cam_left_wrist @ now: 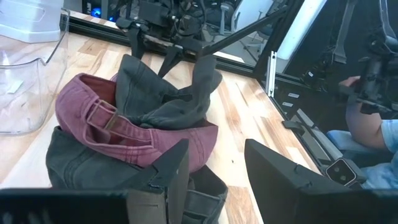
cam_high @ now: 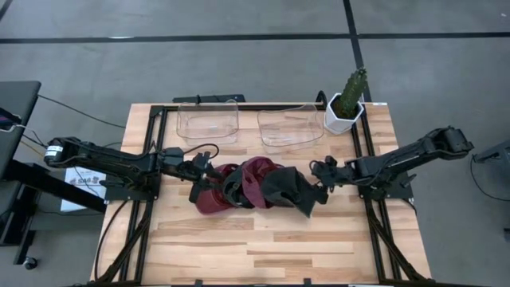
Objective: Pick & Place hat
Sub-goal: Put the black cap into the left transparent bin
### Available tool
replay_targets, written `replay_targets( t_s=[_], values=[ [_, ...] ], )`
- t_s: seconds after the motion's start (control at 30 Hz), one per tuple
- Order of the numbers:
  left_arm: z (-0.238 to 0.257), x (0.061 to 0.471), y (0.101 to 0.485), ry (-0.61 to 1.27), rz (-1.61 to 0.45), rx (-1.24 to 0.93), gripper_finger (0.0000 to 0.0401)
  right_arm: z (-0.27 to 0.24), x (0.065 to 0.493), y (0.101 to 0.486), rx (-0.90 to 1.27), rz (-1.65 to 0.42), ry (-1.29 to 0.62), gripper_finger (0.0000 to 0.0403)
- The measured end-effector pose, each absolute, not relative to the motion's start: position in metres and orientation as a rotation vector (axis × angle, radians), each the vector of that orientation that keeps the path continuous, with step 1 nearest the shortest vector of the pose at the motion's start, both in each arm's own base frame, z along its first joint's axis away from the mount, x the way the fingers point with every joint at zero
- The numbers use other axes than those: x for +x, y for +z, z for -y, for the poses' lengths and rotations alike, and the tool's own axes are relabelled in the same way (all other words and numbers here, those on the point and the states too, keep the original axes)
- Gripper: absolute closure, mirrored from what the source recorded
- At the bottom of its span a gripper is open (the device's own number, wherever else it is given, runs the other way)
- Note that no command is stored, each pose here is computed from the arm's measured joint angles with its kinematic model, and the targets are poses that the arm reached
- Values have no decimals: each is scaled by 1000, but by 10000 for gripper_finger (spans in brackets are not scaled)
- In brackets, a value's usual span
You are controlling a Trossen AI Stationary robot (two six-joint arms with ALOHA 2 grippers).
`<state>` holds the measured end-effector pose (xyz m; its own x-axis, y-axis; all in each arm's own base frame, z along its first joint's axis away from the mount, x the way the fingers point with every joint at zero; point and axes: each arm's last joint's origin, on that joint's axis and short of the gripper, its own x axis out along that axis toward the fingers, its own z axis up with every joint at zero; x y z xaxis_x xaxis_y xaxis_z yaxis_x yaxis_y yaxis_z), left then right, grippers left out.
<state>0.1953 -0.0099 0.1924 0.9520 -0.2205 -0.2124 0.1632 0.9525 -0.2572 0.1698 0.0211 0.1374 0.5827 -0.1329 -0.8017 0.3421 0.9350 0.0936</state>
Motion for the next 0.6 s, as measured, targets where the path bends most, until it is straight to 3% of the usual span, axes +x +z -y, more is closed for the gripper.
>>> replay_targets(
  t_s=[0.3, 0.6],
  values=[
    [10, 195, 193, -197, -240, -240, 249, -24, 178, 143, 264, -841, -148, 133],
    [10, 195, 193, -197, -240, -240, 249, -24, 178, 142, 262, -846, -147, 136]
  ],
)
